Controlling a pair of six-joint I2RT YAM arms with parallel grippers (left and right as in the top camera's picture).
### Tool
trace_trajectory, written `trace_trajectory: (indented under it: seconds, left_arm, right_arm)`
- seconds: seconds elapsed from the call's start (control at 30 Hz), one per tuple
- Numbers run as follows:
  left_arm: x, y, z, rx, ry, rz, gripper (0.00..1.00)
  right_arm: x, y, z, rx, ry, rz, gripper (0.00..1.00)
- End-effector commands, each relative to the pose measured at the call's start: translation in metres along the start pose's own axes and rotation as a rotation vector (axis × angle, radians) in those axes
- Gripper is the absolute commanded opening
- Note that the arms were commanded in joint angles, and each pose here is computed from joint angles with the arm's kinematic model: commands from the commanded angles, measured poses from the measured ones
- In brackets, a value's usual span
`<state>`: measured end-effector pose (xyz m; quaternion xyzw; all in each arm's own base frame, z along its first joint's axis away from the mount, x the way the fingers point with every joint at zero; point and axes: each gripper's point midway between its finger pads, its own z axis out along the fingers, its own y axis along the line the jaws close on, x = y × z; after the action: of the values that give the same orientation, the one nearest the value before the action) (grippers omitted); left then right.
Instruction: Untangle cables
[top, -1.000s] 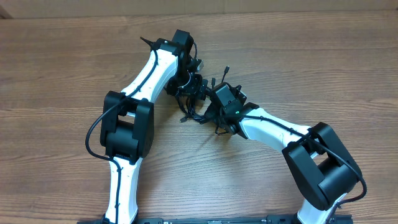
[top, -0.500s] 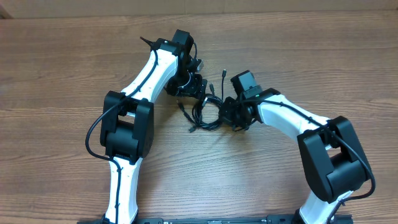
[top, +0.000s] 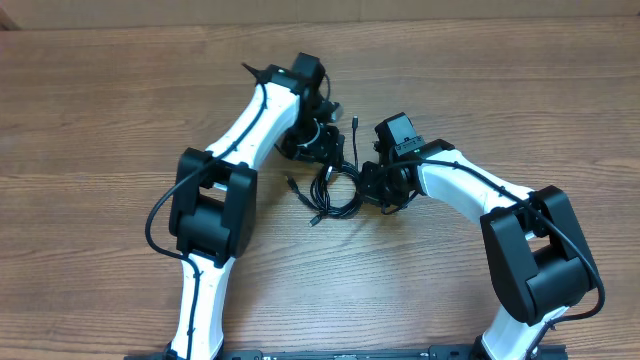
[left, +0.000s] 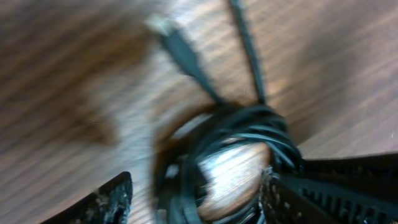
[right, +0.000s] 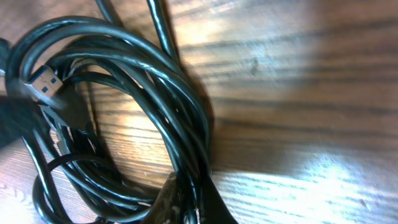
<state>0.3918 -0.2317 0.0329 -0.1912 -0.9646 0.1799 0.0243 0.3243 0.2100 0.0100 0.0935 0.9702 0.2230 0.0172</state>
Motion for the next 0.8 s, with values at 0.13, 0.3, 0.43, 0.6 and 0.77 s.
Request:
trace_trajectory:
  seconds: [0.13, 0.3, 0.43, 0.6, 0.77]
  left_arm:
    - [-0.002, -0.013, 0.003, -0.137, -0.001, 0.173, 0.53]
    - [-0.004, -0.006, 0.002, -0.192, -0.008, 0.144, 0.46]
    - [-0.004, -0.002, 0.001, -0.193, -0.01, 0.132, 0.43]
    - [-0.004, -0.002, 0.001, -0.193, -0.01, 0.132, 0.27]
    - [-0.004, -0.002, 0.0, -0.193, -0.011, 0.131, 0.38]
  right_arm:
    - [-0.024, 0.02, 0.0, -0.069, -0.079, -0.056, 0.04]
    - [-0.033, 0.027, -0.001, -0.097, -0.117, -0.075, 0.04]
    - [-0.033, 0.027, -0.001, -0.099, -0.115, -0.075, 0.1]
    - [-0.024, 0.041, -0.003, -0.177, -0.063, -0.085, 0.18]
    - [-0.014, 0.052, -0.005, -0.248, -0.009, -0.094, 0.19]
